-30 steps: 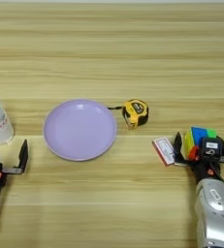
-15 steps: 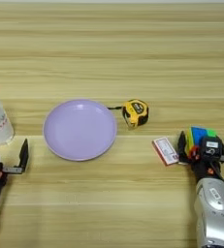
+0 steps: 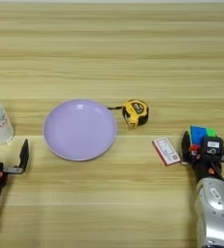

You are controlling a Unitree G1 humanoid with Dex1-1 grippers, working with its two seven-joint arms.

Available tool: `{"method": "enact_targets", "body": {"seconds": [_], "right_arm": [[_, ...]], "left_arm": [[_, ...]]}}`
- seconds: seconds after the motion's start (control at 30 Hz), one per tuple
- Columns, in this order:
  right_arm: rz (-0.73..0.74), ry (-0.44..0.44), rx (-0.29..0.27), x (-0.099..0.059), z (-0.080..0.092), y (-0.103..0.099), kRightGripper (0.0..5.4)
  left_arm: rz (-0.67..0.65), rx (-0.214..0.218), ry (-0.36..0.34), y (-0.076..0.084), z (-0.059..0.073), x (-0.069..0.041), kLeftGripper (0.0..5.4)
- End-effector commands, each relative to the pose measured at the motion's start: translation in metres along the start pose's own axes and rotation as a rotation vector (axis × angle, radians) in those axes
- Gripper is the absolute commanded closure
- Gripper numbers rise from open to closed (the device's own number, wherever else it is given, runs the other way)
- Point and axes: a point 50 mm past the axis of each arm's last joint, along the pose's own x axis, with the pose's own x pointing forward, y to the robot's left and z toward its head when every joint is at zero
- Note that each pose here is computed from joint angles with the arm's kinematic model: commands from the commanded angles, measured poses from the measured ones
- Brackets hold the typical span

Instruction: Move the objects on the table

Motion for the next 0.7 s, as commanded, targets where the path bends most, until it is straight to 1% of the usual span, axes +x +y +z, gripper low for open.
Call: {"method": "enact_targets", "body": {"seconds": [0.03, 0.23, 0.37, 0.53, 0.7], "right_arm": [[0.007, -0.043, -0.013, 0.005, 0.009, 0.001, 2.04], [0.029, -0.090, -0.014, 0.007, 0.021, 0.007, 2.04], [0.064, -0.137, -0.010, 0.009, 0.034, 0.018, 2.04], [0.121, -0.188, 0.014, 0.011, 0.050, 0.034, 2.04], [0.201, -0.221, 0.043, 0.010, 0.065, 0.059, 2.04]], "left_arm": [[0.000, 0.002, 0.006, -0.001, -0.001, 0.001, 0.00], [0.000, 0.002, 0.007, -0.001, -0.001, 0.002, 0.00], [-0.001, 0.002, 0.007, -0.001, -0.001, 0.002, 0.00], [0.001, 0.004, 0.008, 0.000, -0.002, 0.002, 0.00], [-0.002, 0.003, 0.008, -0.001, -0.002, 0.003, 0.00]]}}
